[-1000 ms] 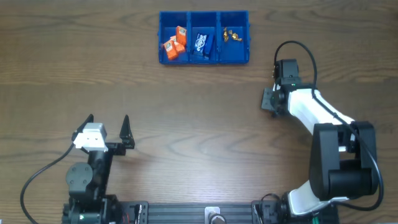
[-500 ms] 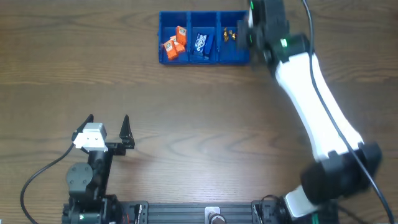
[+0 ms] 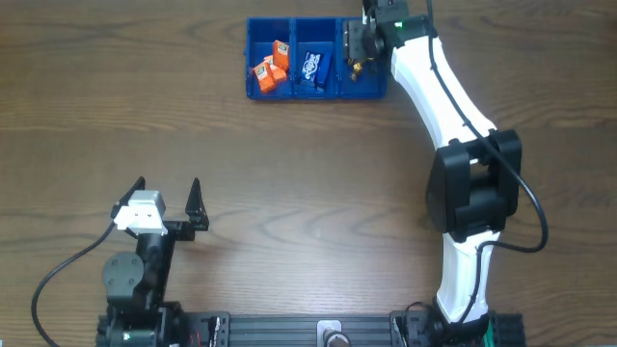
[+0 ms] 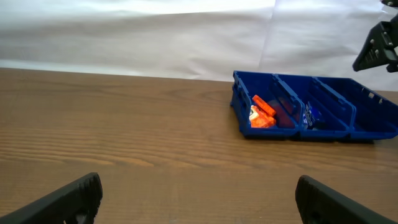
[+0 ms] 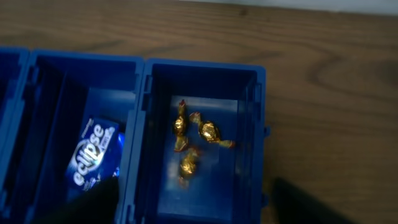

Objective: Sort Candies Into Trays

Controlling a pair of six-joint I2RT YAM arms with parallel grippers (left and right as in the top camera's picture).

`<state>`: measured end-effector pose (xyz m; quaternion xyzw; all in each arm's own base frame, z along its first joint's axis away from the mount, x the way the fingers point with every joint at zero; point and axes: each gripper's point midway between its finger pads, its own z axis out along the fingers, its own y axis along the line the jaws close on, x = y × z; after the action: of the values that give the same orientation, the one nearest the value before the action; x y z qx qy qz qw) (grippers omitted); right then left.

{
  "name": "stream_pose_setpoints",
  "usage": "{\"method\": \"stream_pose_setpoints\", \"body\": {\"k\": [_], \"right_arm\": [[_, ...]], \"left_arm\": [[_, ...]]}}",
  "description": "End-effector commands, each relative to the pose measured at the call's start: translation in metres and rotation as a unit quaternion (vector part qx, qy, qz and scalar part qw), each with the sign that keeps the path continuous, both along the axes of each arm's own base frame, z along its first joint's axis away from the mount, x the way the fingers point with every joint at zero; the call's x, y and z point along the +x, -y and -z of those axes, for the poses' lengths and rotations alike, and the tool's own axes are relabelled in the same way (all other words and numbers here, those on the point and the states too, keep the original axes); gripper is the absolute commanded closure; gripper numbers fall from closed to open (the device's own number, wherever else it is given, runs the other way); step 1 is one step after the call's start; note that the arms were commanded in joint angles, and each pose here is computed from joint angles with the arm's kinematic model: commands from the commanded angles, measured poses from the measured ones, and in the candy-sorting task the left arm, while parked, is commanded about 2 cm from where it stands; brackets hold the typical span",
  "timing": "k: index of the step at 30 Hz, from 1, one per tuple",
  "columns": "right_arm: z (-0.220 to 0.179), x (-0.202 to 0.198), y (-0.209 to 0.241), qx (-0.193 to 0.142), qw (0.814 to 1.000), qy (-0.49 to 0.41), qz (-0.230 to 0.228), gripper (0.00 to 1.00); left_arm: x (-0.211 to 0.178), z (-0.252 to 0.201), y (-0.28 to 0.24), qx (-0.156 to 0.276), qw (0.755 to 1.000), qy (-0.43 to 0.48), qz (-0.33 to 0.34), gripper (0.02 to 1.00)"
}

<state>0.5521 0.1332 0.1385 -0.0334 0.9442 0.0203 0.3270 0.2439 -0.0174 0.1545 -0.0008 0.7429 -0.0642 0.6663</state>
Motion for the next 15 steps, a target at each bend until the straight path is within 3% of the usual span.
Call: {"method": "stream_pose_setpoints", "body": {"k": [1,5,8,11,15], "right_arm": [[-0.042,-0.011,0.003,0.005,1.0,0.025,-0.004,0.001],[-0.119,-0.063,0.053,-0.014,0.992,0.124,0.022,0.001],[-0.143,-0.119,0.091,-0.018,0.984,0.171,0.043,0.003],[-0.135,-0.196,0.123,-0.022,0.971,0.228,0.063,0.001],[-0.094,-0.262,0.131,-0.008,0.953,0.294,0.068,0.001]], "left_arm": [[-0.001,0.016,0.003,0.003,1.0,-0.023,0.009,0.02],[-0.001,0.016,0.003,0.003,1.0,-0.023,0.009,0.02],[-0.001,0.016,0.003,0.003,1.0,-0.023,0.009,0.02],[-0.001,0.016,0.003,0.003,1.0,-0.023,0.009,0.02],[-0.001,0.016,0.003,0.003,1.0,-0.023,0.009,0.02]]}}
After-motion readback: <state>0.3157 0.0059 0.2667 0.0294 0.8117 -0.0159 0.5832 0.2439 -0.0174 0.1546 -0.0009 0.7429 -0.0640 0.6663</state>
